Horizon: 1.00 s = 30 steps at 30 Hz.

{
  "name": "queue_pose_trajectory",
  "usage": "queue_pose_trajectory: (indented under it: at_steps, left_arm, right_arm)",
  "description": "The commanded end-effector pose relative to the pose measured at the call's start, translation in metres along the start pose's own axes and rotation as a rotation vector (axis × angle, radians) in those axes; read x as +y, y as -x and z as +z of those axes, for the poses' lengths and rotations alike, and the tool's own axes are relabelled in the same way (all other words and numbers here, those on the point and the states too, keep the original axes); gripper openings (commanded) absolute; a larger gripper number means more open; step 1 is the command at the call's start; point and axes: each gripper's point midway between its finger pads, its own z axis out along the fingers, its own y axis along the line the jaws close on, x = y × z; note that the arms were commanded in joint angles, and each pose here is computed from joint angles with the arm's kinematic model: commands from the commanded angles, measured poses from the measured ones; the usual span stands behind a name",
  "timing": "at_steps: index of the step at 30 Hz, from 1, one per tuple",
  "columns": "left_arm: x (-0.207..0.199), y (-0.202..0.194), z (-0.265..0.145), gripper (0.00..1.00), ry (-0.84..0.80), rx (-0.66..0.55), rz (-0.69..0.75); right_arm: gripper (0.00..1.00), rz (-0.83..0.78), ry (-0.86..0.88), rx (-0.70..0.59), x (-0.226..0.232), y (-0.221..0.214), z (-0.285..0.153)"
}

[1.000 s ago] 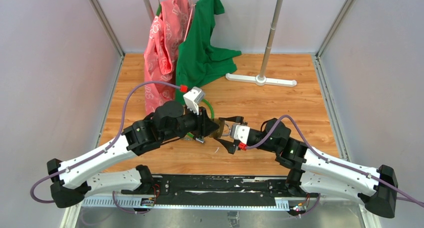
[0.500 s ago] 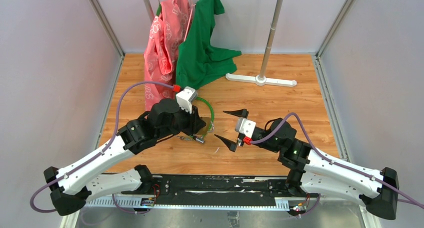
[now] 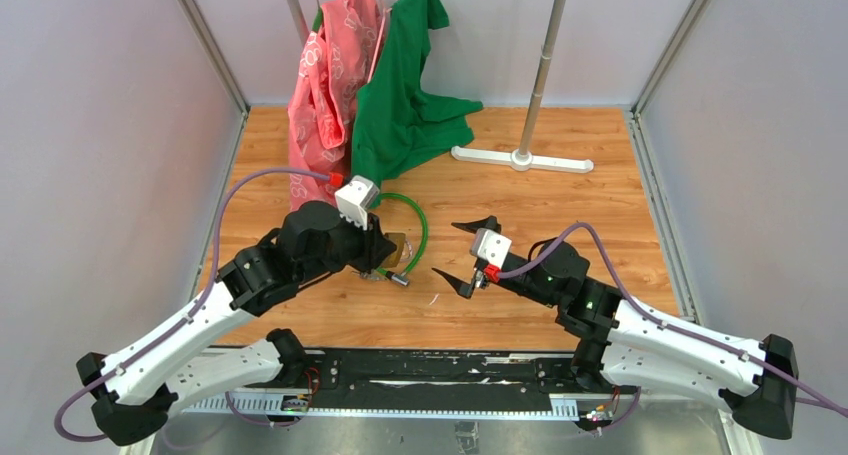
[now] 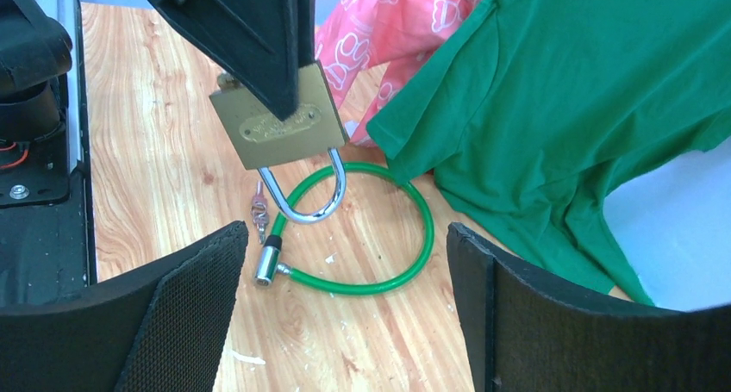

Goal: Unlock with the key

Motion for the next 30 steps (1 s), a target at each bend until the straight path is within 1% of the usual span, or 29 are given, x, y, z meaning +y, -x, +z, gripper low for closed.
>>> queue_pose_trajectory:
  at_steps: [1,4,10,17,25,30]
  left_arm:
    - [-0.009,0.027,-0.008,0.0,-0.05,-0.111,0.0]
    - [-0.008,0.026,-0.006,0.0,-0.047,-0.111,-0.001]
    - [-0.016,0.029,-0.01,0.0,-0.097,-0.12,0.01]
    - [-0.031,0.036,-0.018,0.0,-0.173,-0.127,0.008]
    - [-0.045,0.045,-0.026,0.0,-0.242,-0.155,-0.026]
    - [-0.052,0.047,-0.027,0.0,-0.28,-0.16,-0.042]
  right_arm:
    - [0.88,0.076,-0.049,0.039,-0.001,-0.012,-0.006]
    - [0.88,0.067,-0.041,0.047,0.001,-0.015,-0.008]
    - [0.92,0.0,0.052,0.078,0.016,-0.028,-0.003]
    - [0.93,-0.038,0.147,0.032,0.032,-0.025,0.006]
    - [0.93,-0.039,0.197,0.078,0.042,-0.039,0.02]
    - [0.94,-0.036,0.198,0.082,0.044,-0.046,0.027]
